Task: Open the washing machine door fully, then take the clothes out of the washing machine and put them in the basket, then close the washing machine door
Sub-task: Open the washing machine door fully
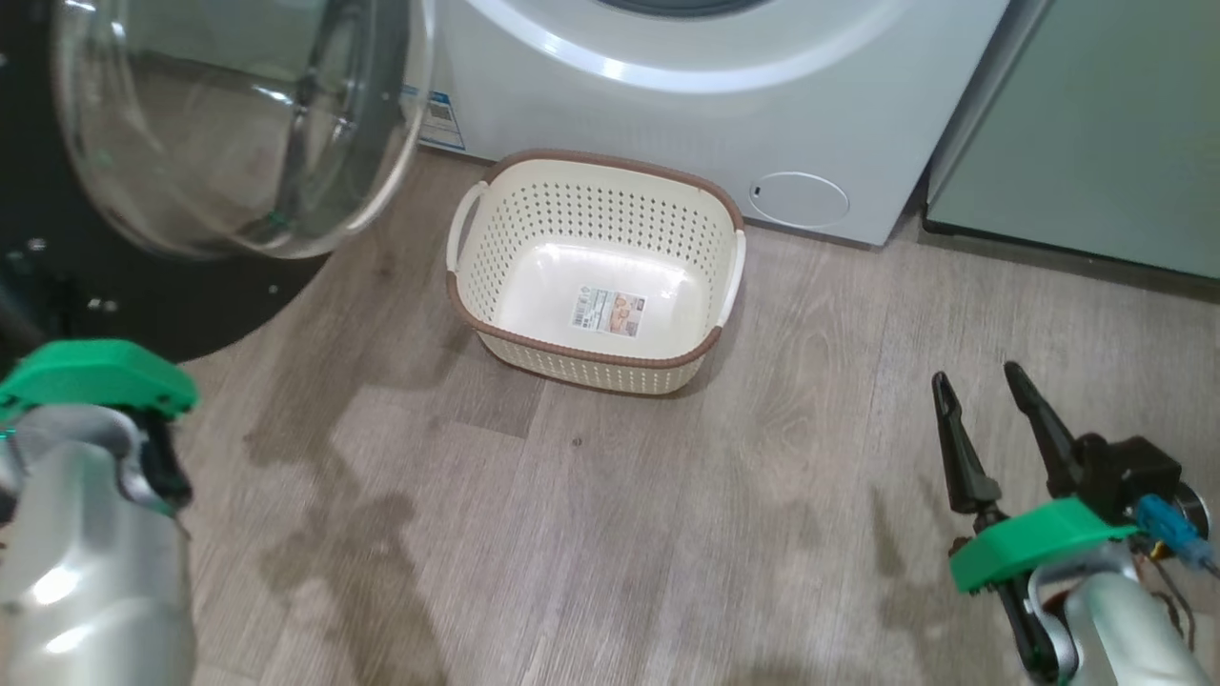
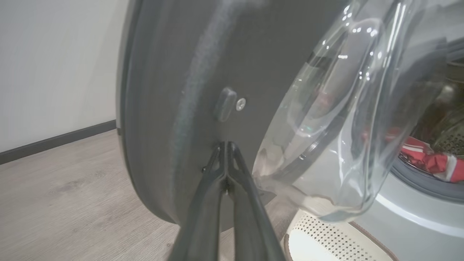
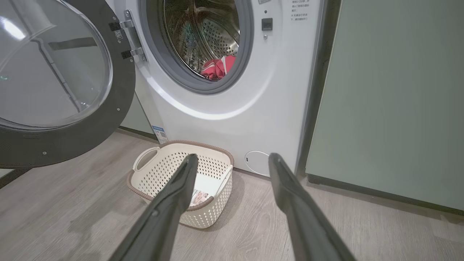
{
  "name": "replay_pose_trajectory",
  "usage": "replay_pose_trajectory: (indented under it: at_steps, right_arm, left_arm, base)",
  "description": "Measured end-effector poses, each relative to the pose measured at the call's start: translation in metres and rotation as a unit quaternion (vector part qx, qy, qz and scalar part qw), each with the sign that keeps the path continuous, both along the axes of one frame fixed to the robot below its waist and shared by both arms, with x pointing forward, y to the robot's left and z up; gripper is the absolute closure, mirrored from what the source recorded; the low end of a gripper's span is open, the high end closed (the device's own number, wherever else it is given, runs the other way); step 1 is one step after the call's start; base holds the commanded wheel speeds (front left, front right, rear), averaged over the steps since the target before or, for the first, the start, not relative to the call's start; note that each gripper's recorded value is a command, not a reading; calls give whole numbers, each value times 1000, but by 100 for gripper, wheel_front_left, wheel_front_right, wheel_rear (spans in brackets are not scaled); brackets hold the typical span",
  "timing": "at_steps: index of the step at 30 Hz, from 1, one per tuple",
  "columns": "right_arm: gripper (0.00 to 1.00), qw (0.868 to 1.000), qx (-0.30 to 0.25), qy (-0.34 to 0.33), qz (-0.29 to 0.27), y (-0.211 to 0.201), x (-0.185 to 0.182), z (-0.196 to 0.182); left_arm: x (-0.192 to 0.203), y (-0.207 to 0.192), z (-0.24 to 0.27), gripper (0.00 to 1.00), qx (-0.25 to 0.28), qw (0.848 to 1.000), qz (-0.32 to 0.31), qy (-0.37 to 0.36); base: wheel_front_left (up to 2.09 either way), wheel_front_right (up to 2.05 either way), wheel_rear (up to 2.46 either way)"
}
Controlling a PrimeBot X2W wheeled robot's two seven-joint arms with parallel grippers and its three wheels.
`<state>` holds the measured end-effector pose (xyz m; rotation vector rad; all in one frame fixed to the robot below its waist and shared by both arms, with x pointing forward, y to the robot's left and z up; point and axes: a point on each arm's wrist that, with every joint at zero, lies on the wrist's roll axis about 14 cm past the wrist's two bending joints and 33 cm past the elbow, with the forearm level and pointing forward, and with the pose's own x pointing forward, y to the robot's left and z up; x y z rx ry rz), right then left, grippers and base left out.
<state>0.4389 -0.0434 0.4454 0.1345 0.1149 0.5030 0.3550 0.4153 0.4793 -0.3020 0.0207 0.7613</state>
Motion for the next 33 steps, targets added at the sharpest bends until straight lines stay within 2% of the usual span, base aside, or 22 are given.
replay_pose_trajectory:
  at_steps: [6,11,17,22,24,25,26,27,33]
  right_arm:
    - [0,1000,2,-10,-7,-4,7,6]
    - [0,1000,2,-18,-11,-6,5,13]
    - [0,999,18,-33,-27,-10,-4,32]
    - [0,997,23,-35,-59,-29,-22,38]
    - [0,996,25,-36,-74,-40,-28,39]
    - [0,996,25,-39,-82,-45,-31,41]
    - [0,995,26,-42,-89,-50,-33,43]
    - [0,995,26,-42,-89,-50,-33,43]
    - [0,989,32,-61,-134,-80,-46,57]
  left_arm:
    - [-2,17,4,100,2,1000,23,-1]
    - [0,14,14,100,21,1000,5,-6]
    - [2,-11,25,100,47,997,-55,-27]
    - [6,-53,18,100,51,990,-128,-35]
    - [10,-76,15,55,56,984,-163,-34]
    - [13,-88,14,20,58,981,-179,-35]
    - [15,-99,12,0,59,978,-196,-33]
    - [15,-99,12,0,59,978,-196,-33]
    - [28,-162,10,0,55,956,-285,-45]
  base:
    - [0,0,0]
    - [0,0,0]
    - [0,0,0]
    - [0,0,0]
    - [0,0,0]
    - [0,0,0]
    - [0,0,0]
    - [0,0,0]
    - [0,0,0]
